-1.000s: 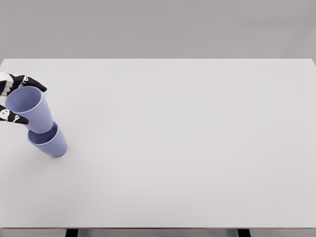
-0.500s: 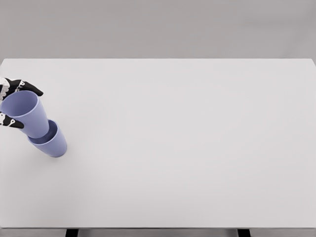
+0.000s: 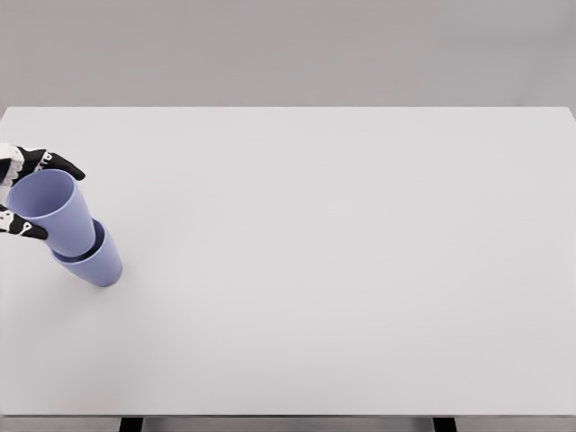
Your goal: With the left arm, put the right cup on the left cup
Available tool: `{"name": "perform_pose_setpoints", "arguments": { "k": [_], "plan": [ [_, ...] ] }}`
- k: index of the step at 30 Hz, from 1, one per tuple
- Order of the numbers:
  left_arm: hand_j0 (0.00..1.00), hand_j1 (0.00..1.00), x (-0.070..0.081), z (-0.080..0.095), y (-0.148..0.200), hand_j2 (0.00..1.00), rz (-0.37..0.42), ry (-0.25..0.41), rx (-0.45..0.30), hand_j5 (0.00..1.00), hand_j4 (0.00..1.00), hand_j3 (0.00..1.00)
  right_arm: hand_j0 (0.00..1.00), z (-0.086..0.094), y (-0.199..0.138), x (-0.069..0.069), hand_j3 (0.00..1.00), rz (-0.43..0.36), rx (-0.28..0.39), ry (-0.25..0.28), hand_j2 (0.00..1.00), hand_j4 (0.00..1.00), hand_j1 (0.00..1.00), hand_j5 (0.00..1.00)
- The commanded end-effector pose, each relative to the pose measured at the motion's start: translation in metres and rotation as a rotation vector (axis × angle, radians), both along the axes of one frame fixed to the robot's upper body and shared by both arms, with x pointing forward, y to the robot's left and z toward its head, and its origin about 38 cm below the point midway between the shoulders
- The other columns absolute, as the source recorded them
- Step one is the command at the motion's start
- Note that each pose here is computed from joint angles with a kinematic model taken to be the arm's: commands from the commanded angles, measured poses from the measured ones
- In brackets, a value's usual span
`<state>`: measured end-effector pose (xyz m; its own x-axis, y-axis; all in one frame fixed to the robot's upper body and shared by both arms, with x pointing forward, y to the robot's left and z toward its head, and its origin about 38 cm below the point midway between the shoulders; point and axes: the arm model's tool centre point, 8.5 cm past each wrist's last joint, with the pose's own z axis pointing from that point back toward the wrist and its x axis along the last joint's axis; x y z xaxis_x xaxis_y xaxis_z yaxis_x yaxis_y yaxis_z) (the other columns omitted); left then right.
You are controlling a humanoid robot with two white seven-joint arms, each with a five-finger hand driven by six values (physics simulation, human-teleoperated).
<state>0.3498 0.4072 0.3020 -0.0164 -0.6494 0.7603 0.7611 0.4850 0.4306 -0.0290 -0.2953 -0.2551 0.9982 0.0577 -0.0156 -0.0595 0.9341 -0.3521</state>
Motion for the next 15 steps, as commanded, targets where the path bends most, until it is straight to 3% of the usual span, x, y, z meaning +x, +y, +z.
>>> {"name": "perform_pose_setpoints", "arguments": {
  "k": [1, 15],
  "plan": [
    [0.69, 0.69, 0.0, 0.0, -0.001, 0.69, -0.002, -0.001, -0.008, 0.69, 0.69, 0.69, 1.0, 0.0, 0.0, 0.0, 1.0, 0.0, 0.0, 0.0, 1.0, 1.0, 1.0, 1.0],
    [0.69, 0.69, 0.003, -0.01, -0.005, 0.69, -0.008, 0.014, -0.026, 0.69, 0.69, 0.69, 1.0, 0.0, 0.0, 0.0, 1.0, -0.002, 0.0, 0.0, 1.0, 1.0, 1.0, 1.0]
  ]
}}
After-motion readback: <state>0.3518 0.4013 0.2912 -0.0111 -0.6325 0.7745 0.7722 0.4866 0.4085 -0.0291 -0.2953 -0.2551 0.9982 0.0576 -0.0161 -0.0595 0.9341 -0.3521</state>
